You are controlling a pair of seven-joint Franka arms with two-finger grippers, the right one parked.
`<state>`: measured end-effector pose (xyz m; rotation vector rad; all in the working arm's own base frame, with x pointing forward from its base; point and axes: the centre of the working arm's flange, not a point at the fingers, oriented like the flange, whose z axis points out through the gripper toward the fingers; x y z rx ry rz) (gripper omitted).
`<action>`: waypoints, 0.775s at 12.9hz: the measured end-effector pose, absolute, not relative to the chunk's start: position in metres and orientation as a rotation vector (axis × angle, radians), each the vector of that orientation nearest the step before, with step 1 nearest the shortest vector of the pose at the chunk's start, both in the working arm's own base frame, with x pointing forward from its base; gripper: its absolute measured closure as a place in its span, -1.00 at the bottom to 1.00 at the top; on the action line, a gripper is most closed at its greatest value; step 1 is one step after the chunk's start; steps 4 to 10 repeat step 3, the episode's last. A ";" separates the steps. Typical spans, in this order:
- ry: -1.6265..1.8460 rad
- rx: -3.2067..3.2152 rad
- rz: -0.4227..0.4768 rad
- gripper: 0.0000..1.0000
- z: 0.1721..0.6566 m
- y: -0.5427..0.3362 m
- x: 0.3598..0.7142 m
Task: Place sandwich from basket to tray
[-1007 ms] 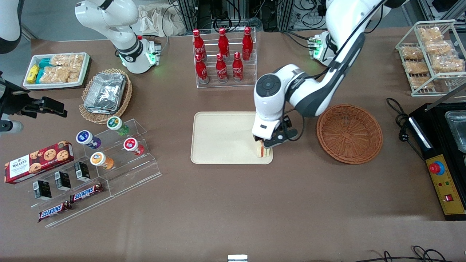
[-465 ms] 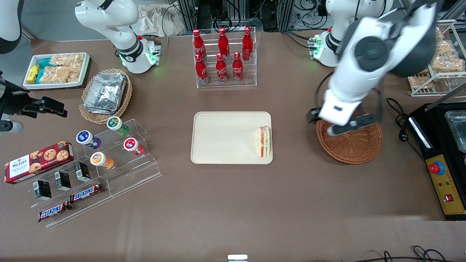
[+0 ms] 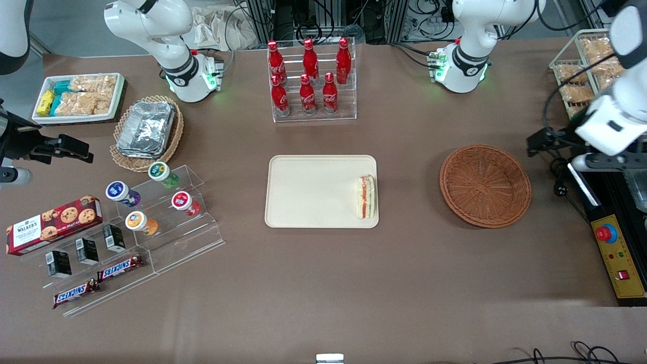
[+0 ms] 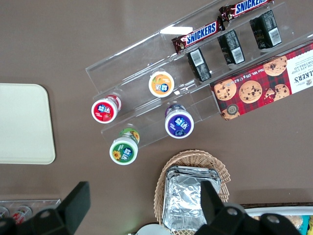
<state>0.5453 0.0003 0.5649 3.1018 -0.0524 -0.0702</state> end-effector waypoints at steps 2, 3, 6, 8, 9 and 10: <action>-0.074 3.102 -0.052 -1.00 0.556 0.015 0.553; -0.078 3.105 -0.046 -1.00 0.553 0.013 0.558; -0.078 3.105 -0.046 -1.00 0.553 0.013 0.558; -0.078 3.105 -0.046 -1.00 0.553 0.013 0.558; -0.078 3.105 -0.046 -1.00 0.553 0.013 0.558; -0.078 3.105 -0.046 -1.00 0.553 0.013 0.558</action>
